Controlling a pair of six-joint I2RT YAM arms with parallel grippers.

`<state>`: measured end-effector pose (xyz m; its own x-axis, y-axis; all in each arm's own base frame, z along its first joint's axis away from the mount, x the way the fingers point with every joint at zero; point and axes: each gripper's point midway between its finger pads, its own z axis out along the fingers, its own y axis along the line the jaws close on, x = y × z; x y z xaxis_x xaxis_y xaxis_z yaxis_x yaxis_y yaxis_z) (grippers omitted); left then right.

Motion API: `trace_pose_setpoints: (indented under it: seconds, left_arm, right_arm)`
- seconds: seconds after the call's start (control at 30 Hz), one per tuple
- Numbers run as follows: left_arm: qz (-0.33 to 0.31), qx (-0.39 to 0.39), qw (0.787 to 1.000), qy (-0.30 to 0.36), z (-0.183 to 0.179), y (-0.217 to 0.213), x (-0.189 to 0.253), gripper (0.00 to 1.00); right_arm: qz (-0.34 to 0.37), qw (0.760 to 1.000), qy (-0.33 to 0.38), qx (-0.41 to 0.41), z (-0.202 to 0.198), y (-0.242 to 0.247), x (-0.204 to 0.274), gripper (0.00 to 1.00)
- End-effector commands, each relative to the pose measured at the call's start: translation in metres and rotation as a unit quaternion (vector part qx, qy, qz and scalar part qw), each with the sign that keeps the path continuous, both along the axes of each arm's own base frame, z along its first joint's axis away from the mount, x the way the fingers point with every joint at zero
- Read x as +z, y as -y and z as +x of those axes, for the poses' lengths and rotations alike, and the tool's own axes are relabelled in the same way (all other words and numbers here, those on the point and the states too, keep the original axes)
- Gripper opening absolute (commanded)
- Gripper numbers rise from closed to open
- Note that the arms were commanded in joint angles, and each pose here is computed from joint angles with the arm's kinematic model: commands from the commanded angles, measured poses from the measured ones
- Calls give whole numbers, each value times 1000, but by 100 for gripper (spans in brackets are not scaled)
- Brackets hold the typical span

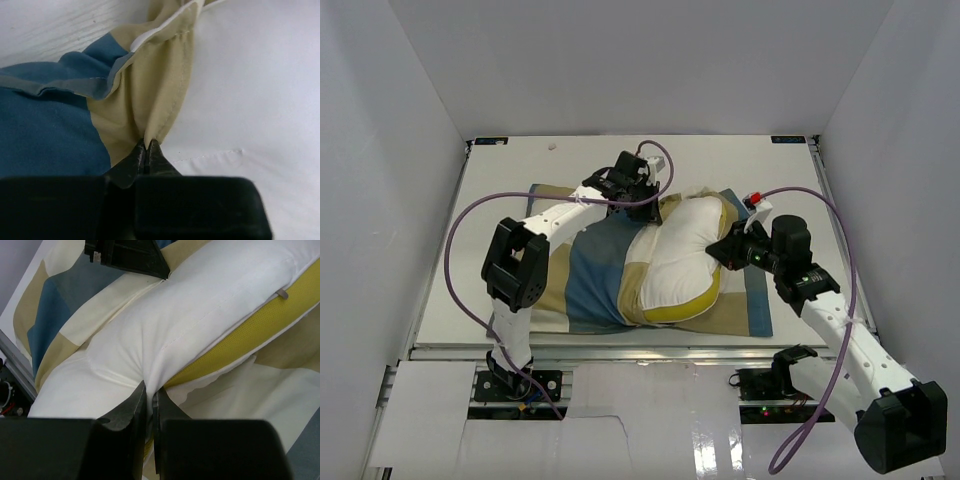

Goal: Remove the pillowcase from the pillow

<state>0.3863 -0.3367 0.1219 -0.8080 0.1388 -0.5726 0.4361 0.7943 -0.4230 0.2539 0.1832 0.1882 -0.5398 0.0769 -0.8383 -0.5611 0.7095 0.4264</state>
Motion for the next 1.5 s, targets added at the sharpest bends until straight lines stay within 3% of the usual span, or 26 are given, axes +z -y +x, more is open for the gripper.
trace_pose_setpoints:
  seconds: [0.0, 0.17, 0.33, 0.7, 0.73, 0.77, 0.8, 0.83, 0.93, 1.0, 1.03, 1.1, 1.13, 1.2, 1.27, 1.33, 1.47]
  left_arm:
    - [23, 43, 998, 33, 18, -10, 23, 0]
    - [83, 179, 979, 57, 60, -67, 38, 0]
    - [104, 267, 957, 53, 79, -124, 41, 0]
    - [115, 338, 933, 43, 97, -181, 24, 0]
    - [109, 320, 940, 39, 94, -176, 21, 1]
    - [90, 301, 948, 47, 96, -167, 24, 12]
    - [66, 278, 957, 53, 91, -158, 36, 36]
    - [39, 232, 971, 38, 75, -142, 34, 45]
    - [-4, 184, 980, 78, 48, -119, 76, 77]
    - [-8, 168, 982, 91, 29, -115, 94, 82]
    - [-25, 153, 981, 118, 8, -106, 122, 83]
    - [-13, 146, 981, 125, -25, -105, 117, 84]
    - [-34, 124, 980, 152, -55, -95, 141, 84]
    - [-27, 127, 981, 143, -88, -98, 117, 84]
    - [-75, 90, 980, 163, -129, -85, 126, 84]
    - [-77, 70, 986, 126, -160, -82, 87, 84]
    - [-116, 36, 988, 95, -192, -75, 52, 83]
  right_arm:
    - [21, 995, 92, -6, 8, 0, 43, 8]
    - [25, 988, 143, -53, 2, 18, 60, 8]
    - [29, 977, 179, -111, 0, 38, 71, 8]
    - [59, 955, 224, -183, -8, 65, 92, 8]
    - [62, 955, 224, -186, -8, 66, 93, 8]
    - [63, 955, 223, -187, -8, 66, 92, 8]
    - [63, 958, 207, -187, -5, 64, 87, 8]
    - [64, 961, 198, -185, -3, 61, 84, 8]
    - [70, 971, 156, -167, 6, 48, 68, 8]
    - [74, 974, 139, -165, 9, 44, 60, 8]
    - [77, 974, 127, -169, 12, 43, 56, 8]
    - [77, 972, 115, -188, 18, 47, 53, 8]
    - [77, 972, 108, -194, 20, 47, 52, 8]
    - [74, 972, 86, -206, 28, 47, 46, 8]
    - [80, 971, 75, -212, 35, 45, 52, 8]
    - [79, 972, 61, -214, 45, 40, 52, 8]
    - [91, 970, 41, -222, 60, 34, 56, 8]
